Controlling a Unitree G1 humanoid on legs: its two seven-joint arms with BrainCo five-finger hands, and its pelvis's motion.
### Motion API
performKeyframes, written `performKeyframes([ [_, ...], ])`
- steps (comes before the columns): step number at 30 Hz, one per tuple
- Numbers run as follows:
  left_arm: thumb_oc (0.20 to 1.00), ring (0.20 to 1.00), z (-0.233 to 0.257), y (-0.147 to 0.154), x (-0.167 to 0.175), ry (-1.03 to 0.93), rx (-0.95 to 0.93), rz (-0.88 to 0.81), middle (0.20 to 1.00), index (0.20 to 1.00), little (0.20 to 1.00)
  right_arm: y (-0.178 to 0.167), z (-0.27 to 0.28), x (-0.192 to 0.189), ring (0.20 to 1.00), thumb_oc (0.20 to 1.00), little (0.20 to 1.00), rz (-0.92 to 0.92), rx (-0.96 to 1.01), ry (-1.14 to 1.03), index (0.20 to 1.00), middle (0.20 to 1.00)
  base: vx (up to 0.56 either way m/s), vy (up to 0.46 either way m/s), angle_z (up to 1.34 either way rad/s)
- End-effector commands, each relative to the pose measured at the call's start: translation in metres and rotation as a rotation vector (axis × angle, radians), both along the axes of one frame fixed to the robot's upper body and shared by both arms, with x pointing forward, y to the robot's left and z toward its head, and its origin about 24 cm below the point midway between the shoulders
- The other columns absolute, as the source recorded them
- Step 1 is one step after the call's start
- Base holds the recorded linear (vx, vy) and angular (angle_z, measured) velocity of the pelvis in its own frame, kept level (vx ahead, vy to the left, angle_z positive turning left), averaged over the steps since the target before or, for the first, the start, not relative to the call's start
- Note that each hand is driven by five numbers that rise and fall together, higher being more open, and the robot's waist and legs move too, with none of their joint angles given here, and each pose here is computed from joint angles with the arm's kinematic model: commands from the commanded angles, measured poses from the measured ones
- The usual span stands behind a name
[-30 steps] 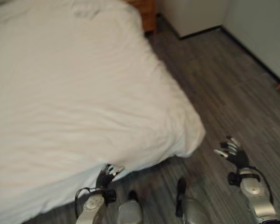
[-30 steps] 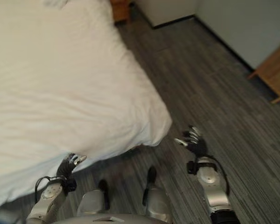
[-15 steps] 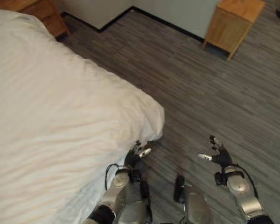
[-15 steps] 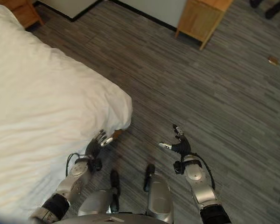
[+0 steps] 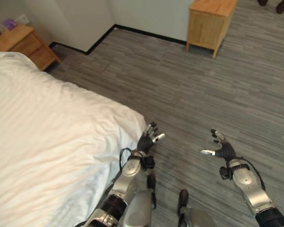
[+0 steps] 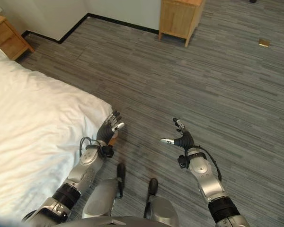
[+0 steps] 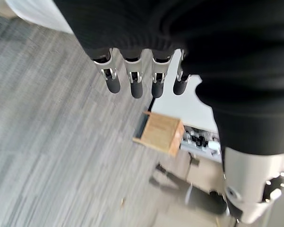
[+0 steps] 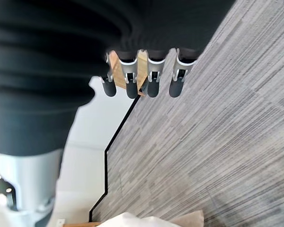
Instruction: Making the bed.
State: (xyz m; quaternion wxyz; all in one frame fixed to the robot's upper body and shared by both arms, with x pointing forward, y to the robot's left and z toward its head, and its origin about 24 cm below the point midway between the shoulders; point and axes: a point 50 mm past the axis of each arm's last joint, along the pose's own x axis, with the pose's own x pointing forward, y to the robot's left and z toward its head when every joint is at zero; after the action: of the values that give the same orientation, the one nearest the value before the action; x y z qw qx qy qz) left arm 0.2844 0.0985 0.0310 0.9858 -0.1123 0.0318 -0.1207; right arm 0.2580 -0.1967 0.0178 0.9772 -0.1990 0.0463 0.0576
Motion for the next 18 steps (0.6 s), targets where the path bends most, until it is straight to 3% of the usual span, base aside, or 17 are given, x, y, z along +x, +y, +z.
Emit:
performKeyframes([
  [1, 1.0, 1.0, 0.037, -0.009, 0.006, -0.202, -0.02, -0.008, 1.0, 1.0, 1.0, 0.01, 0.025, 0.011, 1.0, 1.0, 1.0, 0.056, 0.021, -0.139, 1.0, 1.0, 0.26, 0.151, -0.13],
  [14, 1.0, 1.0, 0.039, -0.01, 0.005, -0.189, -0.041, -0.028, 1.0, 1.0, 1.0, 0.061, 0.006, 0.014, 1.0, 1.0, 1.0, 0.197, 0.016, -0.053, 1.0, 1.0, 0.36, 0.259, -0.13],
  [18, 1.0, 1.0, 0.041, -0.012, 0.006, -0.198, -0.037, -0.036, 1.0, 1.0, 1.0, 0.063, 0.006, 0.013, 1.0, 1.0, 1.0, 0.199, 0.013, -0.057, 1.0, 1.0, 0.26, 0.226, 0.45],
])
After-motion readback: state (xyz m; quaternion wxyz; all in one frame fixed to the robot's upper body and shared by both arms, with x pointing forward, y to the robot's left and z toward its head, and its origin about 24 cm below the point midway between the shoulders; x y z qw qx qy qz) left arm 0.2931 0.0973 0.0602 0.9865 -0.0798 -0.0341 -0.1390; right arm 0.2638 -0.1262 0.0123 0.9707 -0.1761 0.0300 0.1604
